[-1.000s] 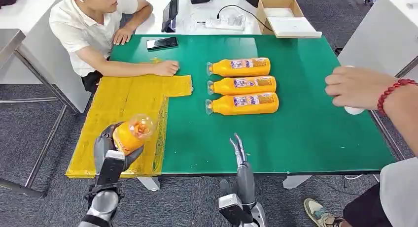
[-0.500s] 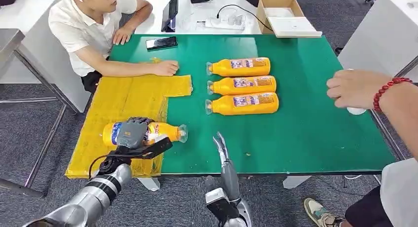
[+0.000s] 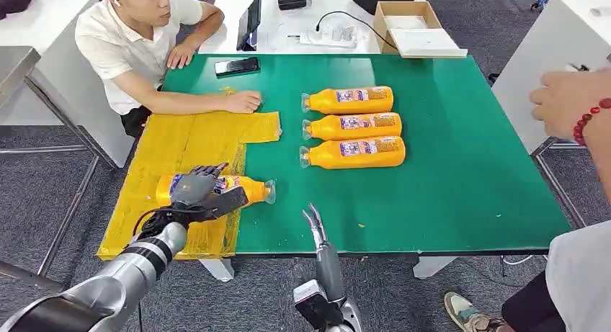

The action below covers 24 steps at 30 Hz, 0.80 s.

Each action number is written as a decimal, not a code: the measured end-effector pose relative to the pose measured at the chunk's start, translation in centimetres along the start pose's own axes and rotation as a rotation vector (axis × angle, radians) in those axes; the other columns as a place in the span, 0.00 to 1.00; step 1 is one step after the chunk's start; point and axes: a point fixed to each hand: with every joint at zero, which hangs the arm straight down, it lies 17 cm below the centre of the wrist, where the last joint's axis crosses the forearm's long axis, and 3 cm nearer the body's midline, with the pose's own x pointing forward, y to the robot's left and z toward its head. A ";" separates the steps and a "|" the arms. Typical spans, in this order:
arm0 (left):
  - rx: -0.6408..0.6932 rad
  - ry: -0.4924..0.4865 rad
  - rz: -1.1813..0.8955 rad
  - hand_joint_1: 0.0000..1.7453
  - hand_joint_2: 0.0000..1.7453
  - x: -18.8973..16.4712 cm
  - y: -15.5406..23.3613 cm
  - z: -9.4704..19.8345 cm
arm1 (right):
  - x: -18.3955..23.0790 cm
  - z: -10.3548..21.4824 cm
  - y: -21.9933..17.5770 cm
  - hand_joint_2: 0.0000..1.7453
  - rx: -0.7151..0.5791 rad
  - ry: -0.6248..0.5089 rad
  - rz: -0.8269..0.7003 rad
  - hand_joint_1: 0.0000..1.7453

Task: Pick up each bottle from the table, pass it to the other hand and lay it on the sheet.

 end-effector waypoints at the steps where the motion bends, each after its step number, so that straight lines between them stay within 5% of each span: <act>1: -0.018 -0.012 0.029 0.00 1.00 0.5 -0.2 -0.1 | -0.1 -0.1 0.0 0.00 0.001 0.000 0.003 0.00; 8: -0.071 -0.058 0.175 0.00 1.00 2.9 -1.1 -0.1 | -0.4 -0.3 0.1 0.00 0.011 0.003 0.017 0.00; 14: -0.053 -0.254 0.461 0.00 1.00 7.5 -0.7 0.9 | -0.9 -0.1 -0.3 0.00 -0.004 0.014 0.033 0.00; 18: 0.225 -0.412 0.700 0.00 1.00 9.9 3.8 3.0 | -1.3 0.3 -0.8 0.00 -0.029 0.027 0.050 0.00; 22: 0.485 -0.524 1.168 0.00 1.00 11.5 9.6 7.7 | -2.3 1.6 -1.5 0.00 -0.055 0.059 0.071 0.00; 24: 0.572 -0.585 1.242 0.00 1.00 12.1 12.1 10.1 | -2.4 1.9 -1.6 0.00 -0.056 0.061 0.076 0.00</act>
